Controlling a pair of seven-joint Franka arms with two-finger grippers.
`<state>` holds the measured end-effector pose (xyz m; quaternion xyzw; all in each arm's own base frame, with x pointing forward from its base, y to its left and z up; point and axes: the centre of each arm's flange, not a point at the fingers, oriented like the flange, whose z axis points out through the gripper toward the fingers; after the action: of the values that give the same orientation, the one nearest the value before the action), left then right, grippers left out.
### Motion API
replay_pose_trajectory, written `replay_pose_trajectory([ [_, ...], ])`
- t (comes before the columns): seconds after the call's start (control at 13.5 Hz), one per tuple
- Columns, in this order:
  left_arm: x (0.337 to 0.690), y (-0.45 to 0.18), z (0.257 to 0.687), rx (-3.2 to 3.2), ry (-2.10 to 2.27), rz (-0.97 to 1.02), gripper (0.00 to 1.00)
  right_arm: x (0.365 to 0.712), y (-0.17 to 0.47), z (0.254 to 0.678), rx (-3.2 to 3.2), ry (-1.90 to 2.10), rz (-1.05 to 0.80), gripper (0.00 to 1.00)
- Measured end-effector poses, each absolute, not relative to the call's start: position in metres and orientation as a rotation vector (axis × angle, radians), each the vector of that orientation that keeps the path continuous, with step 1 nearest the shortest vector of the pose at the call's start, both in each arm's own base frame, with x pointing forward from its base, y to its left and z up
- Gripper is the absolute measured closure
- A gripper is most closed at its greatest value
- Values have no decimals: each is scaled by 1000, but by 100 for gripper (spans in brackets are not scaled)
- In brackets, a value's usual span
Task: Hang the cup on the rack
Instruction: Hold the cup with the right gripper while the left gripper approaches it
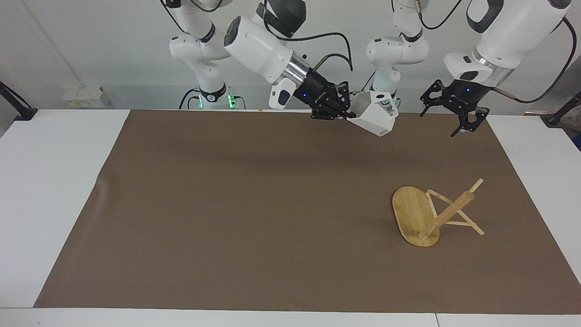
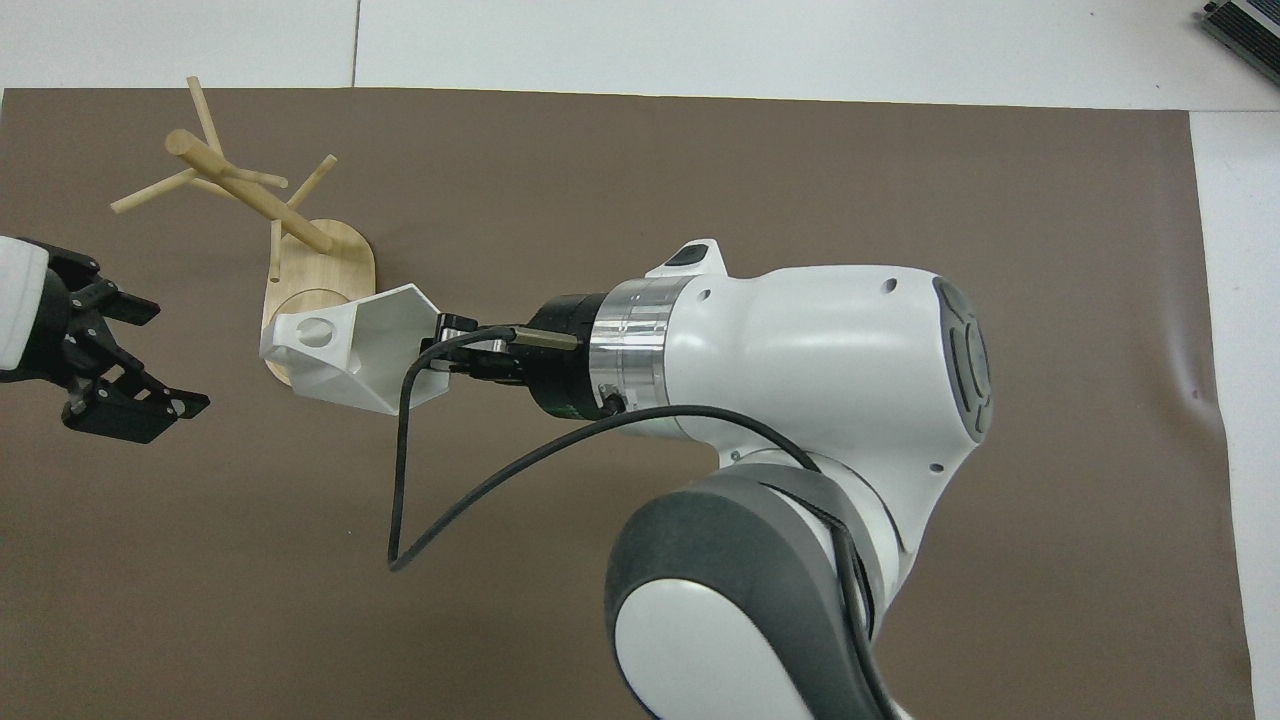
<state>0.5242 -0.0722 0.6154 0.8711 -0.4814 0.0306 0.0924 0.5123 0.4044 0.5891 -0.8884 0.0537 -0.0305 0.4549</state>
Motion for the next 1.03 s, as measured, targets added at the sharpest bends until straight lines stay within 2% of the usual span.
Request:
replay_pose_trajectory([
  [0.22, 523, -87, 609, 2571, -1549, 132, 0, 510, 410, 593, -2174, 158, -103, 96],
  [0.52, 523, -68, 610, 2420, -1788, 138, 0, 504, 423, 591, -2160, 174, -110, 96],
  [0.59, 522, -68, 611, 2374, -1853, 145, 10, 504, 423, 590, -2160, 175, -109, 96],
  [0.81, 519, -67, 623, 2325, -1939, 181, 15, 506, 422, 589, -2161, 179, -110, 96],
  [0.89, 517, -67, 628, 2319, -1947, 196, 22, 506, 421, 589, -2161, 181, -109, 96],
  [1.03, 514, -71, 633, 2297, -1932, 235, 26, 507, 420, 588, -2161, 183, -109, 96],
])
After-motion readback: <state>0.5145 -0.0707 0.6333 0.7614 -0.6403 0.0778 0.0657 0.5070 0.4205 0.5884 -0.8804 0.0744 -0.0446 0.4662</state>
